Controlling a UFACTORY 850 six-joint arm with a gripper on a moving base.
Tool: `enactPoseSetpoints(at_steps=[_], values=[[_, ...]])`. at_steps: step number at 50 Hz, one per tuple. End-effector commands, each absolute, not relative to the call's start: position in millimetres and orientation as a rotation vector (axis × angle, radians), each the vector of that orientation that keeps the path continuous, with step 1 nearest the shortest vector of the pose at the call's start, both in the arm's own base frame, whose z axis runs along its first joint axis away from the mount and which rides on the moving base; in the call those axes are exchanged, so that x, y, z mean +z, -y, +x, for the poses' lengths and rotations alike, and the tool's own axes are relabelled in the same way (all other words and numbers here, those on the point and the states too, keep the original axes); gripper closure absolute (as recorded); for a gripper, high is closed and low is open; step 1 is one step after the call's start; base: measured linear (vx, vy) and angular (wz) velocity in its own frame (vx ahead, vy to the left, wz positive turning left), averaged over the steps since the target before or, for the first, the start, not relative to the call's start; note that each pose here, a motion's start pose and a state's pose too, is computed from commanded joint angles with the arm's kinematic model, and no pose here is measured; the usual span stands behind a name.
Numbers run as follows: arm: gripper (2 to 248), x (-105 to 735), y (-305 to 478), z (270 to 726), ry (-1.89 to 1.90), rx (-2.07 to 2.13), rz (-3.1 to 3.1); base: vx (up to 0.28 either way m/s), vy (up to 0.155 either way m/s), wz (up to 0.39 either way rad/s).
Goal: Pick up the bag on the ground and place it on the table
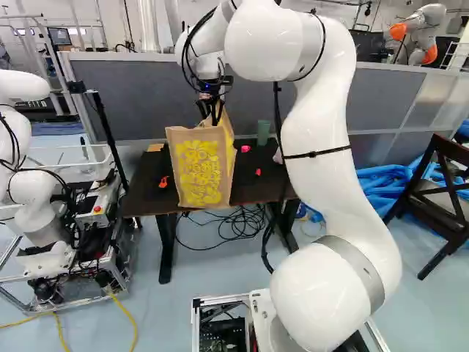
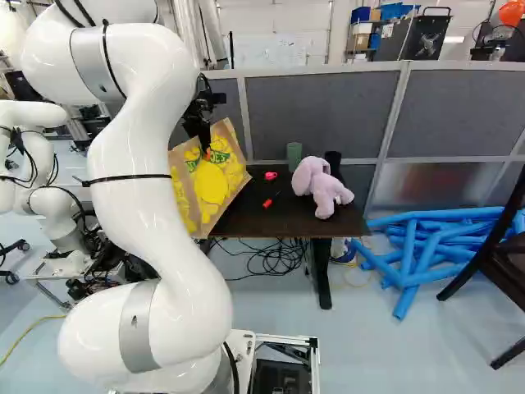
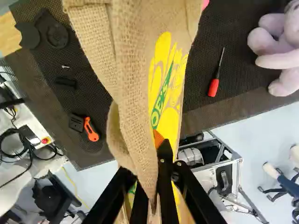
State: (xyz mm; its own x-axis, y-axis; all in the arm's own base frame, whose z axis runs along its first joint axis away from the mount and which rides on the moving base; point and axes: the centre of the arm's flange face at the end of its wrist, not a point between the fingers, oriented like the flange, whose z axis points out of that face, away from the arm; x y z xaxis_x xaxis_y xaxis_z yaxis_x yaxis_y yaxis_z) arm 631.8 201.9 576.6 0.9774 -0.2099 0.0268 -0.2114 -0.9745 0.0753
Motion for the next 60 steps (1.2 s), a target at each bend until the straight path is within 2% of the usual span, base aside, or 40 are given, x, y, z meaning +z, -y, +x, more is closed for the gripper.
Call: enactPoseSetpoints(at_steps=[59, 60], values=[[228, 530, -208, 649, 0.278, -0.026, 3.037, 0.0, 0.0, 0.0], [211, 530, -208, 649, 0.278, -0.026, 3.037, 0.0, 0.0, 0.0]])
